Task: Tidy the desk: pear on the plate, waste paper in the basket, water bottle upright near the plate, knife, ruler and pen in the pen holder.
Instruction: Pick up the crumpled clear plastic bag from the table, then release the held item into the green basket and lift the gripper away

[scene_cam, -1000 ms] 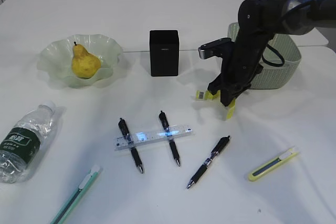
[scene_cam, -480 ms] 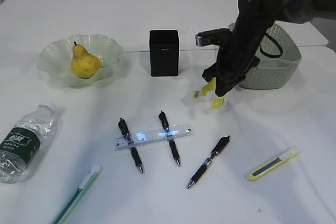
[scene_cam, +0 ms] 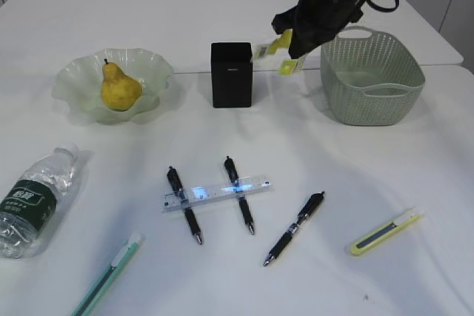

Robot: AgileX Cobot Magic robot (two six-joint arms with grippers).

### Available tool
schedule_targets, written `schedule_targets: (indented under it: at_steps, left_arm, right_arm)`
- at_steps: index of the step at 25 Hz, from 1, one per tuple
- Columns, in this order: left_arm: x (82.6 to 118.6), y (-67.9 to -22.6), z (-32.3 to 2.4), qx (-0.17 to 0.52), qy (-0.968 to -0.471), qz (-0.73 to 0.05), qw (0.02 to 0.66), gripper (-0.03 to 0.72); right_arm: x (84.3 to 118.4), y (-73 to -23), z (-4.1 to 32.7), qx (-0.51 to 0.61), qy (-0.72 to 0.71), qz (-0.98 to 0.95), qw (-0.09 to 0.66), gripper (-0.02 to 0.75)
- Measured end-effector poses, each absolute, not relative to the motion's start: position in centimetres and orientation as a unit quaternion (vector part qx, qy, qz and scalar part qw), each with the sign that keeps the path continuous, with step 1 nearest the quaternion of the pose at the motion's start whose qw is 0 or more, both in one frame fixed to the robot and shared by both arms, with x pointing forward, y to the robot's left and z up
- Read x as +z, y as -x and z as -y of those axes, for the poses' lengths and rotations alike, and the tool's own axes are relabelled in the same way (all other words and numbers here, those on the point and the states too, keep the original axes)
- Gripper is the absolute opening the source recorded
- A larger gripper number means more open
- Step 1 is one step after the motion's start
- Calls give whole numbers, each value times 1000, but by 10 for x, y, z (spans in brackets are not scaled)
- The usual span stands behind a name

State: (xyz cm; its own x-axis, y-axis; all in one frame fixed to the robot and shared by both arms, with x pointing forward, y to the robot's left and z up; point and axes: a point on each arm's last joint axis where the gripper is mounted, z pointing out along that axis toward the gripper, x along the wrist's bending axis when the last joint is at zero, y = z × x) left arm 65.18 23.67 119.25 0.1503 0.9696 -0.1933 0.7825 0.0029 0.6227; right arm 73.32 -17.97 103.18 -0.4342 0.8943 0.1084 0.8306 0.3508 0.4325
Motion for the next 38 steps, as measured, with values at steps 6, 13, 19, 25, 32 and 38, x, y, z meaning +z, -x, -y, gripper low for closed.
schedule_targets:
  at_steps: [6,13,19,25,32,38]
  left_arm:
    - [1193,-652,-237,149,-690,-635,314,425]
    - [1193,-652,-237,149,-690,-635,314,418]
    - [1193,-652,-237,149,-690,-635,314,415]
    - [1193,-652,-237,149,-690,-635,314,412]
    - [1193,-652,-236,147,-690,-634,316,411]
    - [1193,-652,-236,146,-690,-634,316,411]
  right_arm:
    - [1045,-738,195,180,-583,-780,138,15]
    - [1045,-741,217,135,-637,-735,188,15]
    - [1045,-747,270,127,-689,-686,195,15]
    - [1046,-750,302,129,-714,-657,203,15]
    - [1034,-755,301,133,-716,-657,194,15]
    - [1026,-759,298,149,-718,-654,184,200]
